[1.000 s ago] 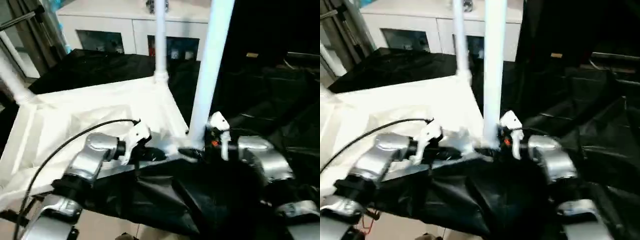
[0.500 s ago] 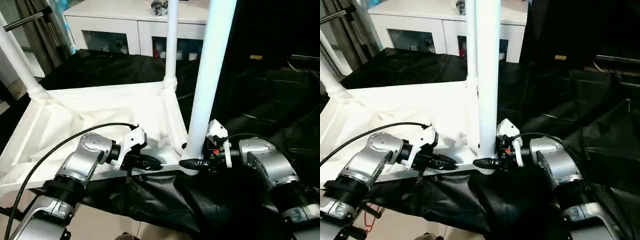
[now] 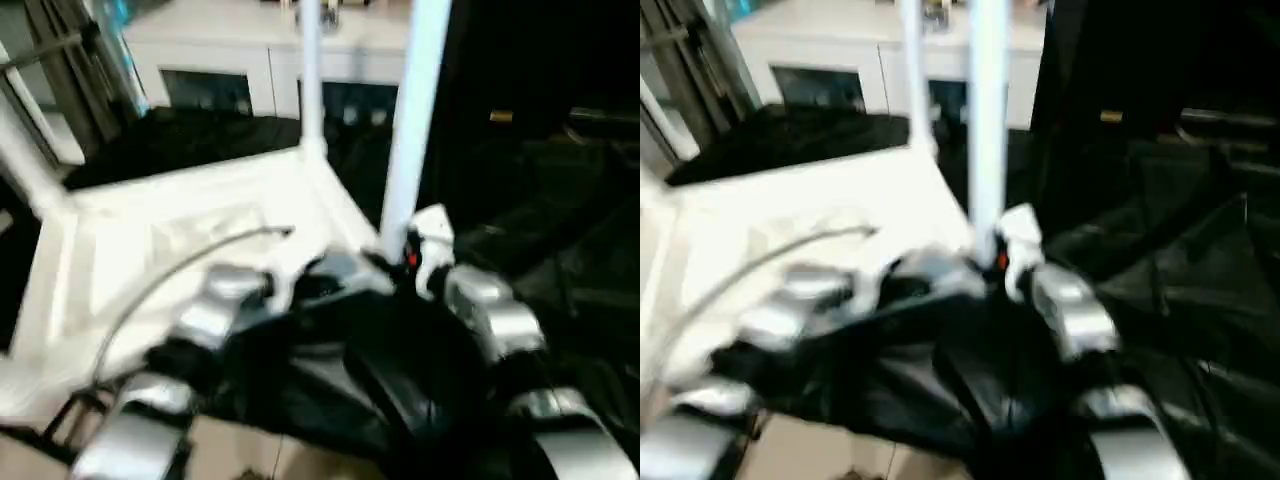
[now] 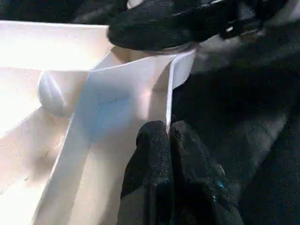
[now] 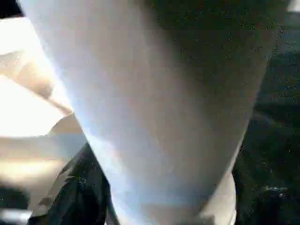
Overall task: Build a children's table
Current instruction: Rotate leg to tighten
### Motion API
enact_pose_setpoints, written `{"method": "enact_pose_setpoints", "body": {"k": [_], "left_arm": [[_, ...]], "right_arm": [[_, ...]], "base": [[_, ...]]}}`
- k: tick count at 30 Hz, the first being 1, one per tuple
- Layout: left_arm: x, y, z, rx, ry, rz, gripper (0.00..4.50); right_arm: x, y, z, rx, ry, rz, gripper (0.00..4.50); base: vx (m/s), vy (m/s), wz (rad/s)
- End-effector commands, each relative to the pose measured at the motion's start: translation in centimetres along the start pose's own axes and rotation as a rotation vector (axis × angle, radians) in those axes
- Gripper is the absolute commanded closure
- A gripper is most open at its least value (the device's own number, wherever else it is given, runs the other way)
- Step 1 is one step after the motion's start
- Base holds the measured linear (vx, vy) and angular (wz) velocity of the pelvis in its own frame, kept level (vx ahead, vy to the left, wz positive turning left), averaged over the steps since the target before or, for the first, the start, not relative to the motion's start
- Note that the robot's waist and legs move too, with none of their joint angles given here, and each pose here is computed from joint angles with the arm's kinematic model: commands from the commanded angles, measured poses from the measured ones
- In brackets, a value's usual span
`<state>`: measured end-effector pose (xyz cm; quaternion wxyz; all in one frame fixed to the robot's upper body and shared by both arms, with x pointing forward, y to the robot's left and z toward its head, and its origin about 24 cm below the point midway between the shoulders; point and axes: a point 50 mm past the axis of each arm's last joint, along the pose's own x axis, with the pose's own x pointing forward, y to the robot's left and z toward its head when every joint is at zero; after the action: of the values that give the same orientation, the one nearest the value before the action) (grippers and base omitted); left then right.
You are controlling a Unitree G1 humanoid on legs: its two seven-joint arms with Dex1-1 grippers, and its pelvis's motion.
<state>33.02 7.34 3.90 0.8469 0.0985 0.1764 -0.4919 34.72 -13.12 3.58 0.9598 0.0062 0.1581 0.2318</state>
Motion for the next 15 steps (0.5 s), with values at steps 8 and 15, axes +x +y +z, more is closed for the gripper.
{"method": "enact_pose_setpoints", "body": {"k": [8, 15], "left_arm": [[1.1, -1.2, 2.6, 0.062, -0.111, -0.068, 4.50], [-0.9, -1.5, 1.3, 0.123, -0.051, -0.275, 4.50]], "right_arm": [[1.1, 5.4, -2.7, 0.020, 0.085, 0.265, 0.62], [-1.4, 4.2, -1.7, -0.132, 0.071, 0.562, 0.58]], "base": [[0.000, 0.000, 0.00], [0.000, 0.000, 0.00]]}}
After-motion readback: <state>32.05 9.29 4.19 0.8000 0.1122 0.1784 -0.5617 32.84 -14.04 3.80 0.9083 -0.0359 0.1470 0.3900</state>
